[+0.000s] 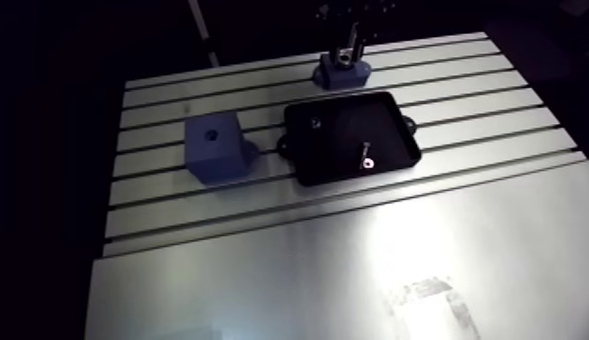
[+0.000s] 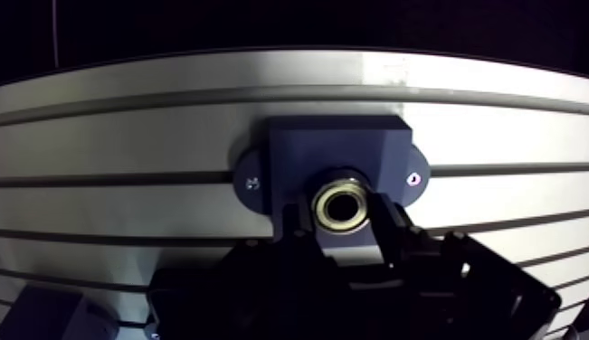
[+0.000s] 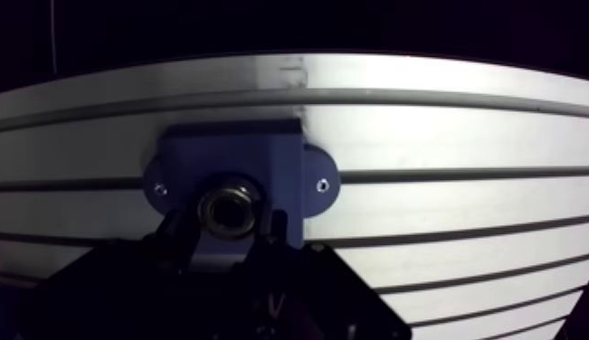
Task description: Pick up the bearing and press it into the housing until flush.
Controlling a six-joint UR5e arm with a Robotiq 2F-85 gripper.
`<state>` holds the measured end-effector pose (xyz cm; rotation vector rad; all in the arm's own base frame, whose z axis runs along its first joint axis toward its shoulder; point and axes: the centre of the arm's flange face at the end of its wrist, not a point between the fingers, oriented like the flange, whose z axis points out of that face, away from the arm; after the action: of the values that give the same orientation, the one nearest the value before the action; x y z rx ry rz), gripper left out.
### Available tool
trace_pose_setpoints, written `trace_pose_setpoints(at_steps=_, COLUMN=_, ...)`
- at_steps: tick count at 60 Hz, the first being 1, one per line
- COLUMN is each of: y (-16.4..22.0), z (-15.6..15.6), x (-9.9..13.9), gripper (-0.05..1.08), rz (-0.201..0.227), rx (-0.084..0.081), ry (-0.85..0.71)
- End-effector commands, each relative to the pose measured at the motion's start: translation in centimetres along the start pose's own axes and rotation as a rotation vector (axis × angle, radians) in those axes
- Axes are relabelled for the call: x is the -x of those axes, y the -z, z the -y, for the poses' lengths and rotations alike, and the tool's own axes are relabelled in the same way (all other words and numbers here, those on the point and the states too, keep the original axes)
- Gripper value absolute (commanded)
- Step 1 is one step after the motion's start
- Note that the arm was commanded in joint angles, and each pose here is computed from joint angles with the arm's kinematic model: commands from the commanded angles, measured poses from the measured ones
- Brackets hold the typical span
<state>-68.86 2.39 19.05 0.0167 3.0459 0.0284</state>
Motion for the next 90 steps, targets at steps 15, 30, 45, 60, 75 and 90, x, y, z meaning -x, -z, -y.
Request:
trace_pose_setpoints(at_steps=15, y=-0.29, z=-0.03, x=-0.05, gripper=0.73, rz=0.004, rx=0.0, ry=0.0)
trace_pose_setpoints(at_steps=30, y=-0.28, z=-0.03, x=-0.06, gripper=0.74, rz=0.002, rx=0.0, ry=0.0)
trace_pose_setpoints(at_steps=45, y=-0.28, z=-0.02, x=-0.07, gripper=0.74, rz=0.002, rx=0.0, ry=0.0)
trace_pose_setpoints(at_steps=60, y=-0.45, z=-0.02, x=-0.04, gripper=0.74, rz=0.005, rx=-0.001, ry=0.0)
trace_pose_setpoints(at_steps=75, y=-0.35, z=-0.02, x=-0.03, gripper=0.74, rz=0.003, rx=0.0, ry=-0.002)
trace_pose_setpoints(at_steps=90, y=-0.54, z=0.01, x=0.08, gripper=0.49, rz=0.007, rx=-0.001, ry=0.0)
